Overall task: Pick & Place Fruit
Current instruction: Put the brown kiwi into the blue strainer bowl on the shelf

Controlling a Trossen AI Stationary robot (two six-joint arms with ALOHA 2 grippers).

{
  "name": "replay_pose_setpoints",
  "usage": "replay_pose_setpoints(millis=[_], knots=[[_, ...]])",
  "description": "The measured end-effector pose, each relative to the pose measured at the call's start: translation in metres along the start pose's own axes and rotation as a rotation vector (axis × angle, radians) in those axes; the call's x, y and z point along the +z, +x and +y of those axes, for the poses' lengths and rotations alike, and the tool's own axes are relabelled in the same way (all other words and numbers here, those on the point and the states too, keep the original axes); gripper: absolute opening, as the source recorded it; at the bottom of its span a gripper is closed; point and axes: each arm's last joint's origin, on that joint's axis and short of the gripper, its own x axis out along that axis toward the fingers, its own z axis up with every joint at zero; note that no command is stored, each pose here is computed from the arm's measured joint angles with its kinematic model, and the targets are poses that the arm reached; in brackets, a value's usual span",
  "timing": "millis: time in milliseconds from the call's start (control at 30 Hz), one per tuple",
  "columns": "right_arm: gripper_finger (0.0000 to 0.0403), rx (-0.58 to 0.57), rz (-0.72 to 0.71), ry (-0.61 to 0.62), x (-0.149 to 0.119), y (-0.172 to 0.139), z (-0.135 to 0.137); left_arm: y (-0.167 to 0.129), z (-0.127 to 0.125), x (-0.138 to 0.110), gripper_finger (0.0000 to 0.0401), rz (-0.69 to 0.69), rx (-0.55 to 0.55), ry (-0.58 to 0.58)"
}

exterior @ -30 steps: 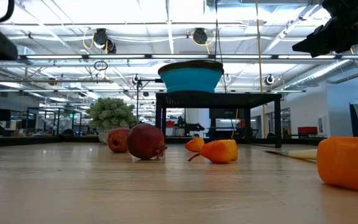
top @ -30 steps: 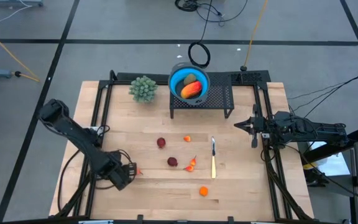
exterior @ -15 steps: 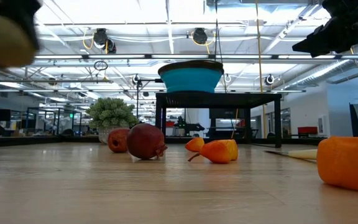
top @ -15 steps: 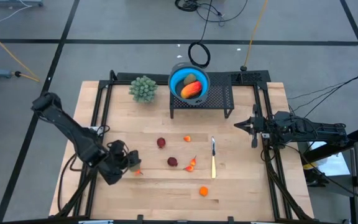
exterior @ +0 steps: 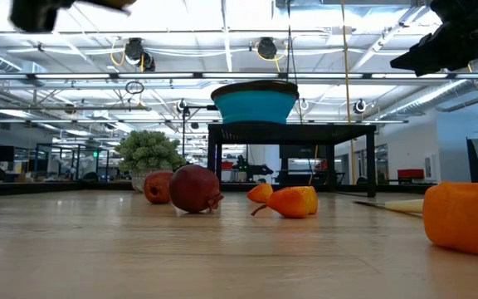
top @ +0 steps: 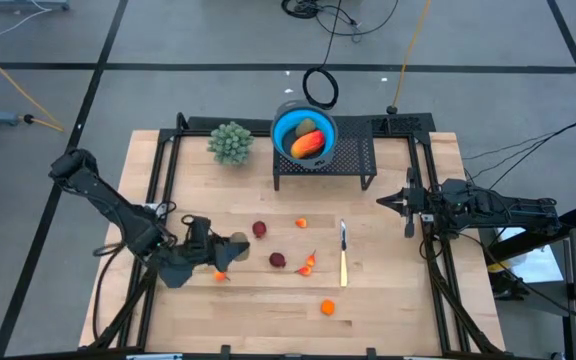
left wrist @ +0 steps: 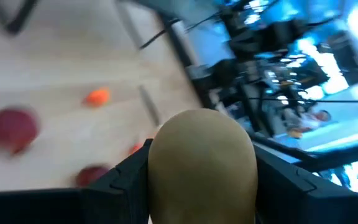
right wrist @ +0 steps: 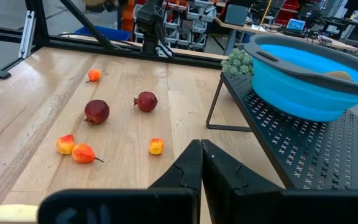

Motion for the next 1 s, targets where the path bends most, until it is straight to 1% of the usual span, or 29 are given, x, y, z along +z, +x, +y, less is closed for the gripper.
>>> replay_pose_setpoints(millis=[267, 500, 700, 1000], knots=[[0.0000, 0.000, 0.000, 0.000, 0.000, 0.000, 0.000, 0.006, -0.036, 0.023, 0.0214, -0.133, -0.251, 0.197], [0.0000, 0.000, 0.000, 0.000, 0.000, 0.000, 0.000, 0.005, -0.059, 0.048, 0.0214, -0.242, -0.527, 0.369], [0.0000, 0.000, 0.000, 0.000, 0.000, 0.000, 0.000, 0.008, -0.066, 0.065, 0.0214, -0.316, -0.714, 0.468], [0.0000, 0.000, 0.000, -0.007, 0.000, 0.000, 0.000, 0.014, -0.068, 0.082, 0.0214, -0.381, -0.890, 0.629]])
